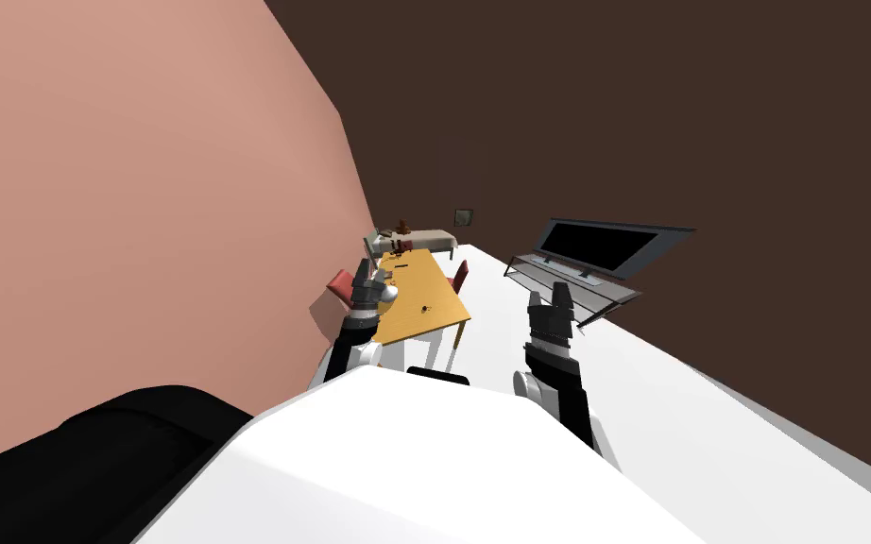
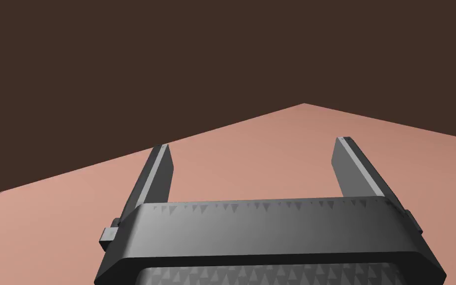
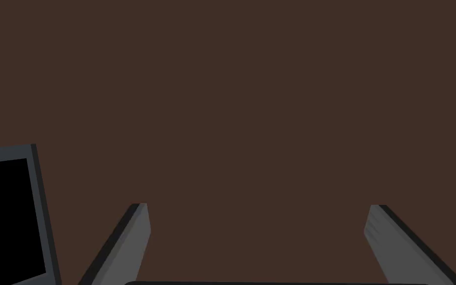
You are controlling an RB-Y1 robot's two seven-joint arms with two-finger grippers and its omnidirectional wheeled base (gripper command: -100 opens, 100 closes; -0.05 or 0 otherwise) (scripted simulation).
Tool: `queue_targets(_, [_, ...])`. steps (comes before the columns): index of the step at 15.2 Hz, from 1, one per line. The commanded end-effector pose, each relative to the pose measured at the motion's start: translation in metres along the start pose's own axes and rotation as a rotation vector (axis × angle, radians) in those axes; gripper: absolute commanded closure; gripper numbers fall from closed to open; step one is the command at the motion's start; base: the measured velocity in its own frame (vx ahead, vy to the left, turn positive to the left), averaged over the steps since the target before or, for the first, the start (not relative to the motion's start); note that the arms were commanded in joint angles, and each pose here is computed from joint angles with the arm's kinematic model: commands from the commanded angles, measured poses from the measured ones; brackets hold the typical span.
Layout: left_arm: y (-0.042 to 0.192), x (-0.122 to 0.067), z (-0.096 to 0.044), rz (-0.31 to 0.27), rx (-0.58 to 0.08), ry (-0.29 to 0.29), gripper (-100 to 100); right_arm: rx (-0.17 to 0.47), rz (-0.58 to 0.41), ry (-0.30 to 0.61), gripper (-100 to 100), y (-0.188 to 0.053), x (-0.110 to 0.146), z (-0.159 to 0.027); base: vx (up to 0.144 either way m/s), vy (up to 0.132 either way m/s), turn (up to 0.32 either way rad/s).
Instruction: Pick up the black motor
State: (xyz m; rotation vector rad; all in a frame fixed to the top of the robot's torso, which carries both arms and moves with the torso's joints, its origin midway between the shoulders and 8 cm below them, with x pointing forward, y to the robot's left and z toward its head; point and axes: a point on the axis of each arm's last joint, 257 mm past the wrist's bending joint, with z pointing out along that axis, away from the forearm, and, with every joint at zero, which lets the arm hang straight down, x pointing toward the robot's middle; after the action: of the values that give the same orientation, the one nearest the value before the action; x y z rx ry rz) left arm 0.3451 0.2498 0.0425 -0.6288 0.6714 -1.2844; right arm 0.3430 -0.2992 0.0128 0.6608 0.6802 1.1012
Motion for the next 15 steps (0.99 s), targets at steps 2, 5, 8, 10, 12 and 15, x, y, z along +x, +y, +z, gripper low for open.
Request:
queue_targets(2, [0.016, 0.004, -0.002, 0.024, -0.035, 0.053, -100, 0.0, 0.0, 0.0, 0, 0.0, 0.0, 0.0, 0.001, -0.006, -0.074])
queue_targets(5, [0.038, 0.002, -0.003, 0.046, -0.087, 0.089, -100, 0.0, 0.0, 0.0, 0, 0.0, 0.0, 0.0, 0.002, -0.009, -0.108])
queue_targets(8, [0.069, -0.005, -0.006, 0.068, -0.159, 0.111, -100, 0.0, 0.0, 0.0, 0, 0.0, 0.0, 0.0, 0.003, -0.014, -0.139])
queue_targets(10, [0.086, -0.012, -0.007, 0.078, -0.201, 0.115, -100, 0.0, 0.0, 0.0, 0, 0.0, 0.0, 0.0, 0.002, -0.013, -0.106])
queue_targets(12, [0.105, -0.02, -0.009, 0.087, -0.247, 0.114, -100, 0.0, 0.0, 0.0, 0, 0.0, 0.0, 0.0, 0.004, -0.014, -0.139])
queue_targets(15, [0.125, -0.03, -0.011, 0.093, -0.297, 0.107, -100, 0.0, 0.0, 0.0, 0, 0.0, 0.0, 0.0, 0.004, -0.013, -0.144])
